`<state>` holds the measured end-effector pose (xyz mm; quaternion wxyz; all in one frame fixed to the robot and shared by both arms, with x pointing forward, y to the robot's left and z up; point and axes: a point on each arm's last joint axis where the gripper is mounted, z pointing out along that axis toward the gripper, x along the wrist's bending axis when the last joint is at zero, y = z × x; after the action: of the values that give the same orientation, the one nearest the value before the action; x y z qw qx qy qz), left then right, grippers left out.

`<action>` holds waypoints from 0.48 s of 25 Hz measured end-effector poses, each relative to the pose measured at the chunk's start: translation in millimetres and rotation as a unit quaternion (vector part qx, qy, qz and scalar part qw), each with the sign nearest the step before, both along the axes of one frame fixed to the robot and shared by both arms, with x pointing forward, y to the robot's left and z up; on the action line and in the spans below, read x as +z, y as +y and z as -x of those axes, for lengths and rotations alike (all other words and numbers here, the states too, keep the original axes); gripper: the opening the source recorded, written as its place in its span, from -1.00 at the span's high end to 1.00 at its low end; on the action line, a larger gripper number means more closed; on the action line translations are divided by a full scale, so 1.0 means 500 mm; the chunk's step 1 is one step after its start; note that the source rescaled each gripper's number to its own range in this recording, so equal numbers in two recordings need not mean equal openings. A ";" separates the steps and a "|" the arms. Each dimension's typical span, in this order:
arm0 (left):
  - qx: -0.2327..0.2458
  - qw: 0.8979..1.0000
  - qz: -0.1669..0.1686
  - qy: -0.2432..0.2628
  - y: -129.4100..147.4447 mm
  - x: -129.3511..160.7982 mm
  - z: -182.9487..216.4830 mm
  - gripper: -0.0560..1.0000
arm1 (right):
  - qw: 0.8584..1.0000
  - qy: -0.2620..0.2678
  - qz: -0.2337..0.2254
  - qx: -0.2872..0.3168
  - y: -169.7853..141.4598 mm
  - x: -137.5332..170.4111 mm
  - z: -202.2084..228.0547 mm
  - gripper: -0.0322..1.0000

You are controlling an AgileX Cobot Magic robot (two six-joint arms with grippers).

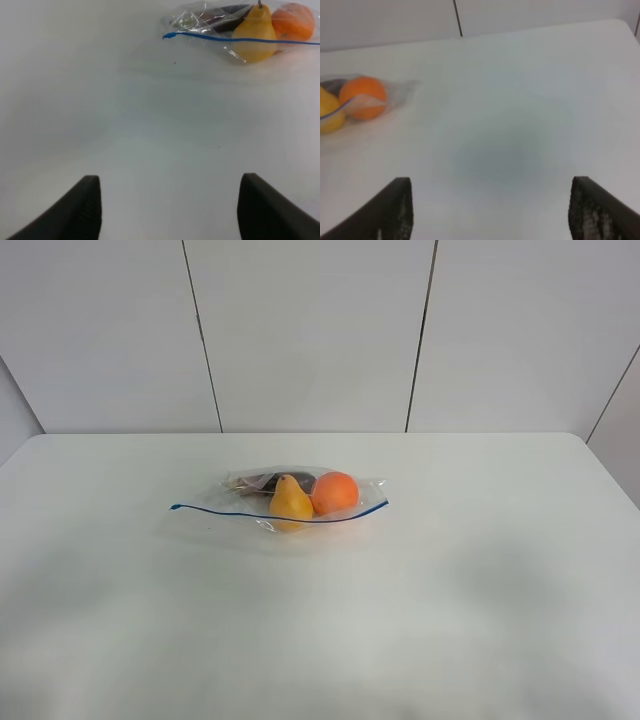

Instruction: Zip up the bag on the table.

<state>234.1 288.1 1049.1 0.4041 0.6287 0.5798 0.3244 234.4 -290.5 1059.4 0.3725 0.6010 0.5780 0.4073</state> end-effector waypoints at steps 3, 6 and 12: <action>0.000 1.000 0.000 0.000 0.000 0.000 0.000 -0.69 | 1.000 0.004 0.000 0.000 0.000 -0.003 -0.001 -0.93; 0.000 1.000 0.000 0.000 0.000 0.000 0.000 -0.69 | 1.000 0.015 -0.002 0.000 0.000 -0.009 -0.001 -0.93; 0.000 1.000 0.000 0.000 0.000 0.000 0.000 -0.69 | 1.000 0.018 -0.004 -0.001 0.000 -0.011 -0.002 -0.92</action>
<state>234.1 288.1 1049.1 0.4041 0.6287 0.5798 0.3244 235.3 -290.5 1053.7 0.3602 0.6098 0.5828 0.3984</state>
